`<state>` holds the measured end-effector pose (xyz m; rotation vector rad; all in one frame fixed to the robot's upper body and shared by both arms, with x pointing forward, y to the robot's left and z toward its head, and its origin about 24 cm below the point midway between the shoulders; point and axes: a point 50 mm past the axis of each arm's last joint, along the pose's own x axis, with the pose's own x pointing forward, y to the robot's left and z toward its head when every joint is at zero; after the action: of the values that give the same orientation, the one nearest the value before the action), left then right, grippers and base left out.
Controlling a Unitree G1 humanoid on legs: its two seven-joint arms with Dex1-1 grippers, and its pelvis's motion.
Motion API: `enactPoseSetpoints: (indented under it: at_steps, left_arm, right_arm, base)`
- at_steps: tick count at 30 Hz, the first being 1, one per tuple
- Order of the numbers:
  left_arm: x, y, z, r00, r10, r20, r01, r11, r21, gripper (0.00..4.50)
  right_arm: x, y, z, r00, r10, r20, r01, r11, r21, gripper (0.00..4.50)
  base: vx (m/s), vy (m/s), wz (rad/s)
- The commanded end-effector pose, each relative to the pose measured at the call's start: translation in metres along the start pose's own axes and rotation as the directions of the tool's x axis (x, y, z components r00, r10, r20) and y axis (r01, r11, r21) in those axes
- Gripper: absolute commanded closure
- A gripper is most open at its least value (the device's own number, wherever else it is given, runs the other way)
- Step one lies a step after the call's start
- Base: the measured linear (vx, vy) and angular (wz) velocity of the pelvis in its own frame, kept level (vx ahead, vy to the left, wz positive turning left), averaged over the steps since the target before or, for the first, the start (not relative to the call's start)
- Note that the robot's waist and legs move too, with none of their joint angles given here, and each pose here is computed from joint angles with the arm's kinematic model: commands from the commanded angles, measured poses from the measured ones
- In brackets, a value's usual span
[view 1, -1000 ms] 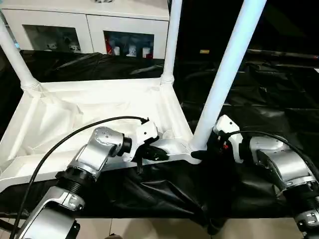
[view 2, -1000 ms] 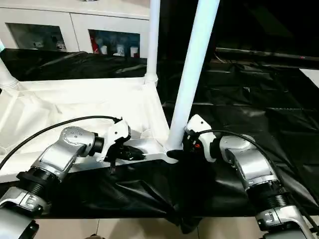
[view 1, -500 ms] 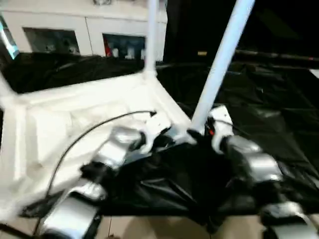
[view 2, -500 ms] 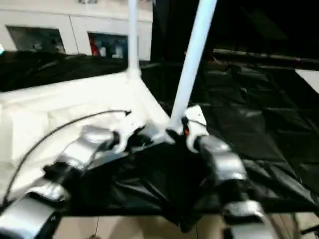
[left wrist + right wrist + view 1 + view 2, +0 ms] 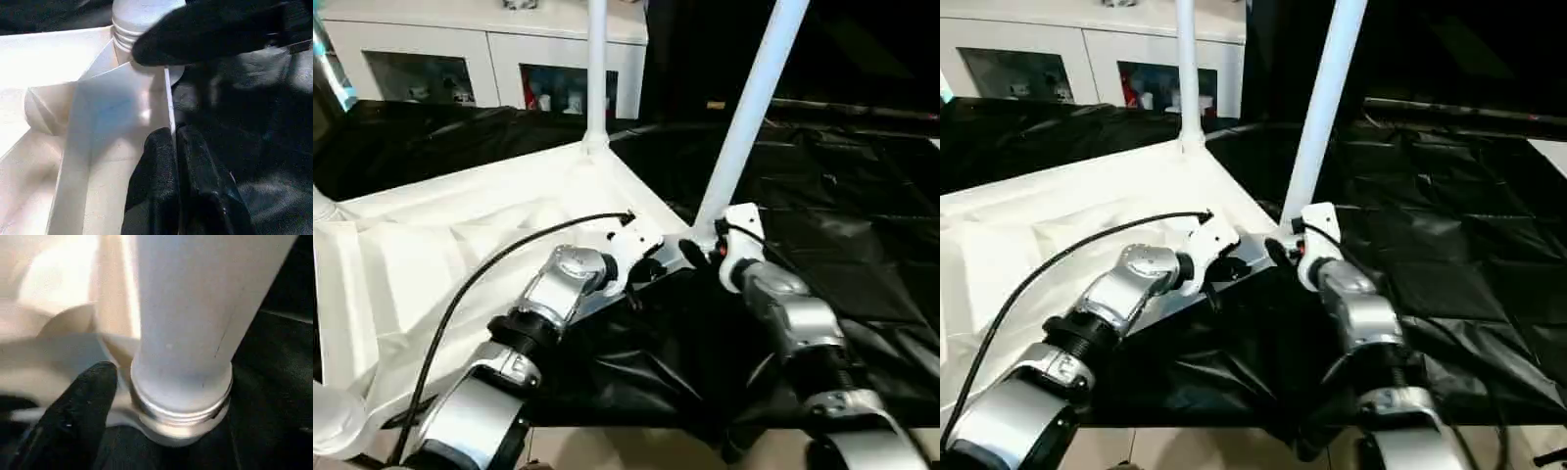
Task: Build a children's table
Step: Rotate leg to tighten
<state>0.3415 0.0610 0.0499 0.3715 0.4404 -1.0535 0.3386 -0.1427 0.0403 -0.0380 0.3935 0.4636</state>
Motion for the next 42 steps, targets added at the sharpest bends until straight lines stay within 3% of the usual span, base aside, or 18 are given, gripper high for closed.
enactPoseSetpoints:
  at_steps: [1,8,11,15,19,28,42]
  left_arm:
    - [0.006,-0.014,0.000,0.993,-0.116,-0.004,0.116,0.992,0.041,4.50]
    - [-0.015,-0.013,-0.009,0.966,-0.260,-0.007,0.260,0.962,0.085,4.50]
    - [-0.029,-0.014,-0.013,0.933,-0.359,-0.006,0.357,0.928,0.106,4.50]
    - [-0.037,-0.017,-0.015,0.913,-0.408,-0.018,0.408,0.906,0.111,4.50]
    - [-0.041,-0.017,-0.016,0.907,-0.422,-0.014,0.421,0.901,0.108,4.50]
    - [-0.044,-0.019,-0.017,0.904,-0.428,-0.006,0.427,0.898,0.104,4.50]
    - [-0.045,-0.020,-0.019,0.907,-0.421,-0.008,0.420,0.903,0.093,4.50]
  right_arm:
    - [0.000,0.013,0.015,0.990,0.129,0.051,-0.125,0.990,-0.066,0.32]
    - [-0.029,-0.006,0.020,0.959,0.284,0.013,-0.277,0.944,-0.182,0.04]
    - [-0.050,-0.010,0.019,0.906,0.417,-0.079,-0.422,0.865,-0.272,0.04]
    - [-0.060,-0.013,0.014,0.864,0.476,-0.165,-0.504,0.814,-0.290,0.04]
    - [-0.060,-0.016,0.011,0.859,0.474,-0.191,-0.511,0.809,-0.290,0.04]
    - [-0.055,-0.012,0.014,0.856,0.491,-0.161,-0.517,0.809,-0.279,0.83]
    - [-0.056,-0.002,0.003,0.820,0.548,-0.164,-0.572,0.790,-0.220,1.98]
  base:
    - [0.000,0.000,0.00]
    - [0.000,0.000,0.00]
    - [0.000,0.000,0.00]
    - [0.000,0.000,0.00]
    - [0.000,0.000,0.00]
    - [0.000,0.000,0.00]
    - [0.000,0.000,0.00]
